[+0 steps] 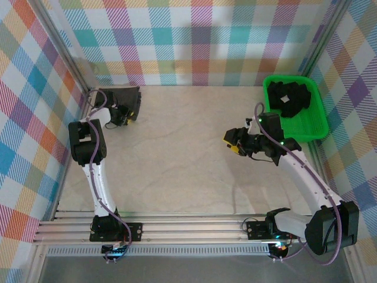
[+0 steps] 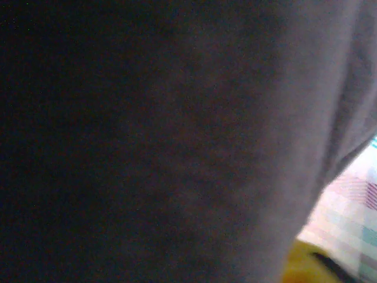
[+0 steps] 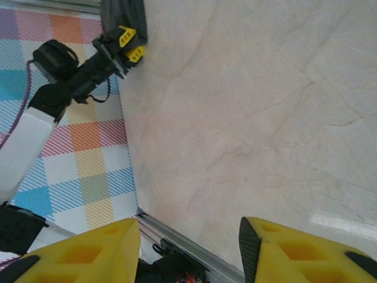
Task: Fold and stack the t-shirts
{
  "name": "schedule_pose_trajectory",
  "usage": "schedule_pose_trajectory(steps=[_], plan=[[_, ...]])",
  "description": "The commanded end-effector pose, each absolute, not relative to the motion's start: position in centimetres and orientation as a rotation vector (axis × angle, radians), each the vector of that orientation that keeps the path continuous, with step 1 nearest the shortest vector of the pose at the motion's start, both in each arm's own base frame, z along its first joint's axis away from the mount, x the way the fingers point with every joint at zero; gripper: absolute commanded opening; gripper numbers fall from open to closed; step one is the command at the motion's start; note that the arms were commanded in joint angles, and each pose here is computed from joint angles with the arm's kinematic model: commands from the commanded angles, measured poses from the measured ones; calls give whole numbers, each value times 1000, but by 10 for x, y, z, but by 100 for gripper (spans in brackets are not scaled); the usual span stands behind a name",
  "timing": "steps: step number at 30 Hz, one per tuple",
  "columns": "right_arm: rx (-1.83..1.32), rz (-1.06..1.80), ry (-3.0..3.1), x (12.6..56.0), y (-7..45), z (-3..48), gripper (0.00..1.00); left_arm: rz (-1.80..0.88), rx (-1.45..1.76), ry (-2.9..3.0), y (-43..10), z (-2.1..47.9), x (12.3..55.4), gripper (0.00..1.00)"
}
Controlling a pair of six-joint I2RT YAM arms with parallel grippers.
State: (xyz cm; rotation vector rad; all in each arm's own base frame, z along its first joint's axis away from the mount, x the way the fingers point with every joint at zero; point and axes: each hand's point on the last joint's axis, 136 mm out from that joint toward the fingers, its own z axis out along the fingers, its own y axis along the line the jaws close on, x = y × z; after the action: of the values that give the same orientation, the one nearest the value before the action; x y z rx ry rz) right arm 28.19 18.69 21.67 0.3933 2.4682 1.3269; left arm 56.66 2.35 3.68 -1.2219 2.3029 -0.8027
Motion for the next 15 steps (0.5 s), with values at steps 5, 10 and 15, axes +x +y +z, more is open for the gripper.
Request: schedule_pose_trajectory(steps=[5,10,15], plan=[[306,1351,2205,300,184,265,99,-847,-1038,2210,-10,146,544,100],[422,1133,2275,305,160,261,100,-797,-925,2142,-33,222,481,100],[547,688,2262,306,101,261,100,-470,-971,2142,-3,242,389,100]])
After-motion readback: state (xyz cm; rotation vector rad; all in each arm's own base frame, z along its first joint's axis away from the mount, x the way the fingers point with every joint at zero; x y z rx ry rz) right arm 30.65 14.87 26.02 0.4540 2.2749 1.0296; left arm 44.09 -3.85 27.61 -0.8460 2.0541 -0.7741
